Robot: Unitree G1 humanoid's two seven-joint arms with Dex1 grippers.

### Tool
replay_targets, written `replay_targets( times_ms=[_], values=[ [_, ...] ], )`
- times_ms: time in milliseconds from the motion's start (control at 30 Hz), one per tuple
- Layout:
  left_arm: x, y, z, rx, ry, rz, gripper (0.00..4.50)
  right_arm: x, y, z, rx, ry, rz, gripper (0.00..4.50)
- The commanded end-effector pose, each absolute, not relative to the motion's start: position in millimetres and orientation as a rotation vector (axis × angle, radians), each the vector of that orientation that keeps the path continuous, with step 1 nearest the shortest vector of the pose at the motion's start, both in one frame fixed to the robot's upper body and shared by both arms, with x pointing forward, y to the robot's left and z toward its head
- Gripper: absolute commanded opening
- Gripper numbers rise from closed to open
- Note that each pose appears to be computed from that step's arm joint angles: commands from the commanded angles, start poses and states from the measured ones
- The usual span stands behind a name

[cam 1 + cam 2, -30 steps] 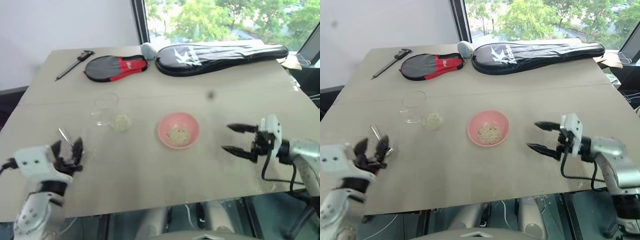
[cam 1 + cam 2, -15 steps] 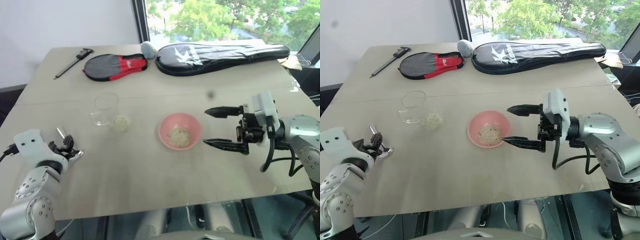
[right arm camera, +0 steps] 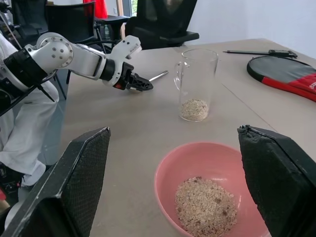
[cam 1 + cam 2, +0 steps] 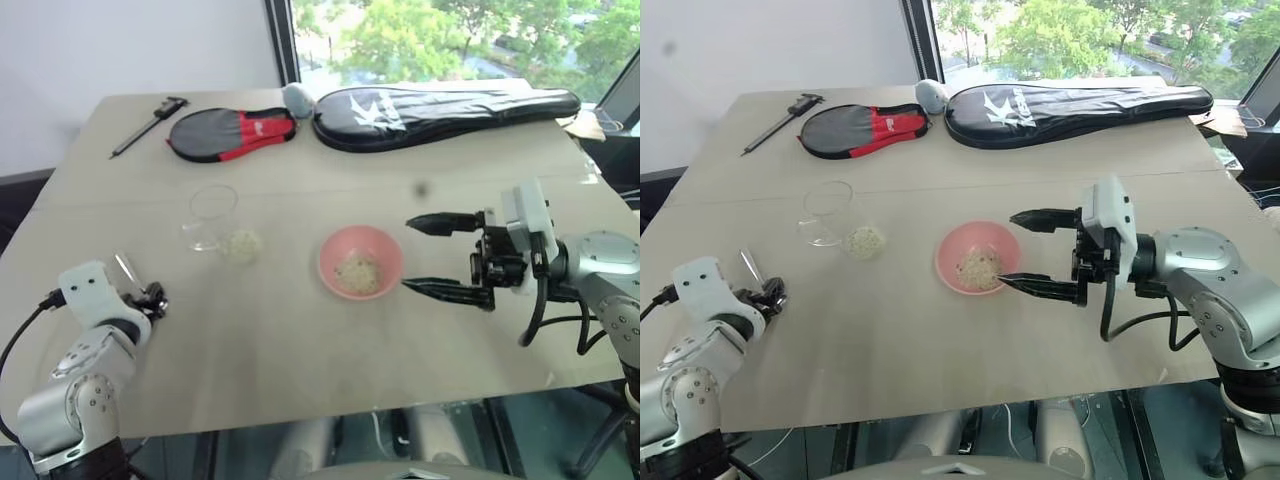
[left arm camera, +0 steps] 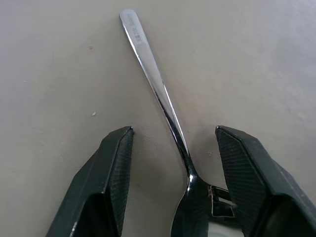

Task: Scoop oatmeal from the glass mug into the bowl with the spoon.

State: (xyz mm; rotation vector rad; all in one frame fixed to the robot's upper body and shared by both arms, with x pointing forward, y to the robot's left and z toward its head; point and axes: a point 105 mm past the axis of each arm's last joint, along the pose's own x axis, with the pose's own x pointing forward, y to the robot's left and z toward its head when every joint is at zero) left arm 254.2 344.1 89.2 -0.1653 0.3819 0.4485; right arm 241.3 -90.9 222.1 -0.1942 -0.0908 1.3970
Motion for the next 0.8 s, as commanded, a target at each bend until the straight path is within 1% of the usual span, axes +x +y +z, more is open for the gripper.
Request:
replay_targets(
  times_ms=[33, 67, 133, 167, 333, 500, 600, 700, 767, 800],
  values=[
    [245, 349, 68, -0.18, 0.476, 0.488, 1.53, 235, -88, 234, -0.225, -0.142, 1.412, 4.16],
    [244, 350, 67, -0.195, 0.479, 0.494, 1.18, 235, -88, 234, -0.226, -0.142, 1.411, 4.16],
    [242, 351, 63, -0.23, 0.494, 0.51, 0.25, 236, -89, 234, -0.225, -0.141, 1.41, 4.16],
    [240, 352, 61, -0.237, 0.503, 0.517, 0.05, 236, -89, 234, -0.224, -0.141, 1.41, 4.16],
    [234, 357, 60, -0.182, 0.504, 0.546, 0.05, 236, -87, 236, -0.204, -0.146, 1.414, 4.16],
    [242, 359, 85, -0.142, 0.328, 0.555, 0.05, 238, -87, 236, -0.208, -0.147, 1.412, 4.16],
    [247, 358, 113, -0.192, 0.146, 0.536, 0.05, 240, -86, 239, -0.185, -0.16, 1.406, 4.16],
    [247, 358, 164, -0.146, -0.105, 0.484, 0.05, 244, -87, 247, -0.116, -0.184, 1.388, 4.16],
    [253, 331, 207, -0.12, -0.284, 0.314, 0.05, 249, -88, 253, -0.051, -0.201, 1.364, 4.16],
    [255, 317, 221, -0.094, -0.334, 0.243, 0.05, 251, -88, 255, -0.031, -0.205, 1.356, 4.16]
  ],
)
